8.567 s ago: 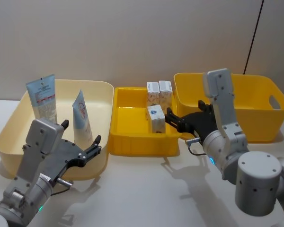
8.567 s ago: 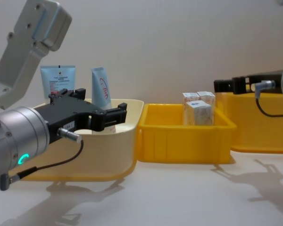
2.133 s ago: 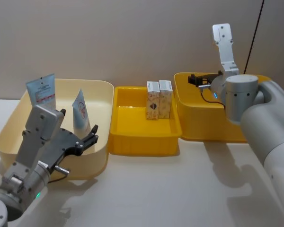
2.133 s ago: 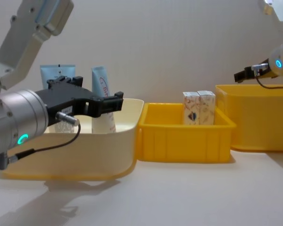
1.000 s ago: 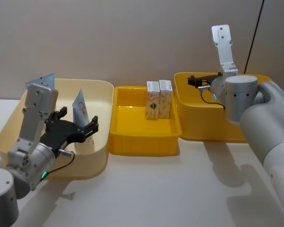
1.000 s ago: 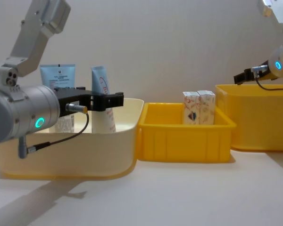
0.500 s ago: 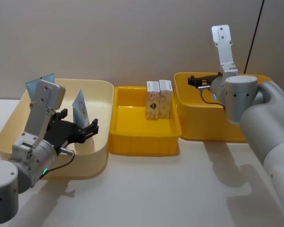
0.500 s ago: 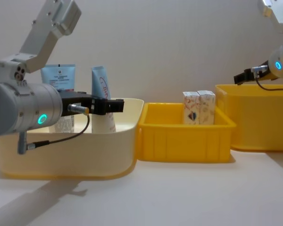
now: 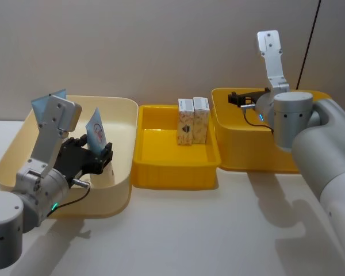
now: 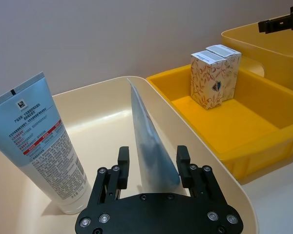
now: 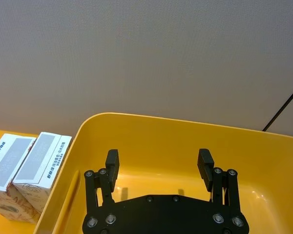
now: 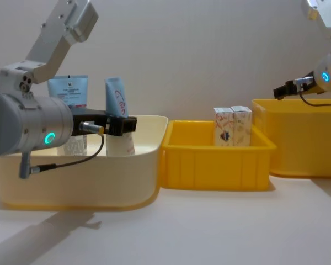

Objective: Bimanual collaborative sorting of washing and personal care products

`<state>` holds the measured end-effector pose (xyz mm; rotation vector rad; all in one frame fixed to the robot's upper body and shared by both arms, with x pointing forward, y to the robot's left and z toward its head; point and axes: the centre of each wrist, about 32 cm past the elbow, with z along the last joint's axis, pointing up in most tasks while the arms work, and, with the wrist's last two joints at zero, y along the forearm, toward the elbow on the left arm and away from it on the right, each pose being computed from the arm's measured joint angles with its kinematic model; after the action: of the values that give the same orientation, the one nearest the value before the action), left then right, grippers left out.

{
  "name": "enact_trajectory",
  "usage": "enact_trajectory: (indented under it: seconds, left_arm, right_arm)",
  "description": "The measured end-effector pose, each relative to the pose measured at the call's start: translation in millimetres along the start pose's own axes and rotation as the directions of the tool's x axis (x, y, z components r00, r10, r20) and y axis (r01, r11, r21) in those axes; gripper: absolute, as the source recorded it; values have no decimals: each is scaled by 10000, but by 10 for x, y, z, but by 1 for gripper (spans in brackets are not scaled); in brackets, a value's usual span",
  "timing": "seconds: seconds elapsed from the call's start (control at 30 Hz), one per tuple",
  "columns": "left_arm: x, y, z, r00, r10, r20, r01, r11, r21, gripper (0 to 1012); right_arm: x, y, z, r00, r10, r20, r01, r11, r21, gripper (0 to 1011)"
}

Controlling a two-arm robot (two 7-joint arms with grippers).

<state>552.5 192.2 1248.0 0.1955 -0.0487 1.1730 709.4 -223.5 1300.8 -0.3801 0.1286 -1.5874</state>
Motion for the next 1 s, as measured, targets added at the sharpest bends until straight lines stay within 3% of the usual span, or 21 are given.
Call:
enact_trajectory:
  seconds: [0.3, 1.0]
  left_arm:
    - [2, -3, 10, 10000, 15, 37, -16, 10000, 54, 349]
    - [3, -6, 17, 10000, 34, 65, -34, 9999, 96, 267]
  right_arm:
    - [0, 0, 0, 10000, 0, 0, 0, 10000, -1, 1001]
    - [0, 0, -1, 10000, 0, 0, 0, 10000, -1, 1001]
